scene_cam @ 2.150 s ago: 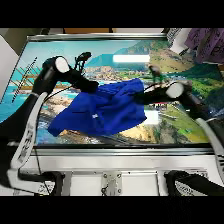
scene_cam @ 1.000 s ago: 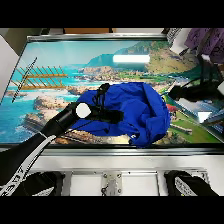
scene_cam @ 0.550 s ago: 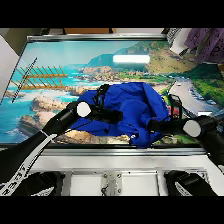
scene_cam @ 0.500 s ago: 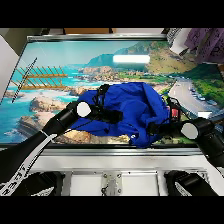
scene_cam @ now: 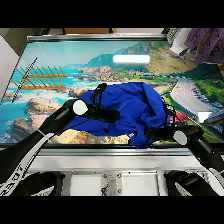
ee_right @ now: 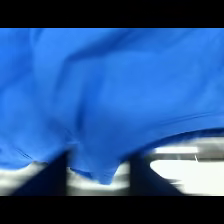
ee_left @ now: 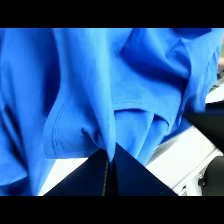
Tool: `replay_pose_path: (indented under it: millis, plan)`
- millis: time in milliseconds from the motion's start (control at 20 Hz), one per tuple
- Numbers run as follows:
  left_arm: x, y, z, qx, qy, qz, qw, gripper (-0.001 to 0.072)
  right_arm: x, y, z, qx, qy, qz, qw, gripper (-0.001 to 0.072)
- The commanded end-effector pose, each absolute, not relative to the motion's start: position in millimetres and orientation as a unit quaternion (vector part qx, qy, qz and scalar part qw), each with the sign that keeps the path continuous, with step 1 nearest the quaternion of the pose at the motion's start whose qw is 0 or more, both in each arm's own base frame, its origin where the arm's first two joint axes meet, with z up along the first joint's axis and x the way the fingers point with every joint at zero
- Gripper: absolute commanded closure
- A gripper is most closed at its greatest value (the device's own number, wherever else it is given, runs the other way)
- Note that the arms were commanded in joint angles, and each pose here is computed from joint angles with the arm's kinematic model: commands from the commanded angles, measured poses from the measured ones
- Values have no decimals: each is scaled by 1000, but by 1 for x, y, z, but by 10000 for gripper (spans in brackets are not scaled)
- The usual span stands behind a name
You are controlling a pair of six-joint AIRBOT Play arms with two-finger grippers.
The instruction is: Fold the clothes and pants, and hang the long-sleeved shirts on hangers.
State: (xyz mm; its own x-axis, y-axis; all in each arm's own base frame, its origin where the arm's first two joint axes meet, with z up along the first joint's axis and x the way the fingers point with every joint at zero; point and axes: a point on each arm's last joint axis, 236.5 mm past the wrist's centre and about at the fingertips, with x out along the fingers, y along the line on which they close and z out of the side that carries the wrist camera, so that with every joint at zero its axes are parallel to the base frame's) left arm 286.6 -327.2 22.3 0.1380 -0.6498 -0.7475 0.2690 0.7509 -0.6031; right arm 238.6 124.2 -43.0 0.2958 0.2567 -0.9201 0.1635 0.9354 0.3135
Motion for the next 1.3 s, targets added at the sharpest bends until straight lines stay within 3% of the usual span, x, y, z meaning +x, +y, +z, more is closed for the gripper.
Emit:
replay_pose_path:
  millis: [0,150,350,600,650,700,750,1000,1250]
  plan:
    - [280,-308,47,-165,575,-319,735,697,266,112,-33,157,554,39,817,701]
    - [238,-301,72,-156,572,-348,726,697,289,77,21,92,543,56,833,703]
    - [164,-323,66,-181,586,-364,701,697,356,34,88,67,501,39,862,703]
    - [152,-366,40,-198,563,-372,711,697,405,41,46,65,539,42,839,687]
    - [158,-368,32,-197,569,-362,711,696,406,40,39,63,547,42,834,576]
    - [168,-368,26,-199,574,-351,713,697,405,41,39,48,548,52,834,275]
    - [179,-367,24,-203,575,-340,716,696,404,40,45,32,541,61,838,112]
    - [225,-362,27,-216,567,-315,730,696,350,45,105,44,524,59,848,137]
    - [231,-366,22,-201,568,-320,731,696,259,71,71,139,567,7,812,142]
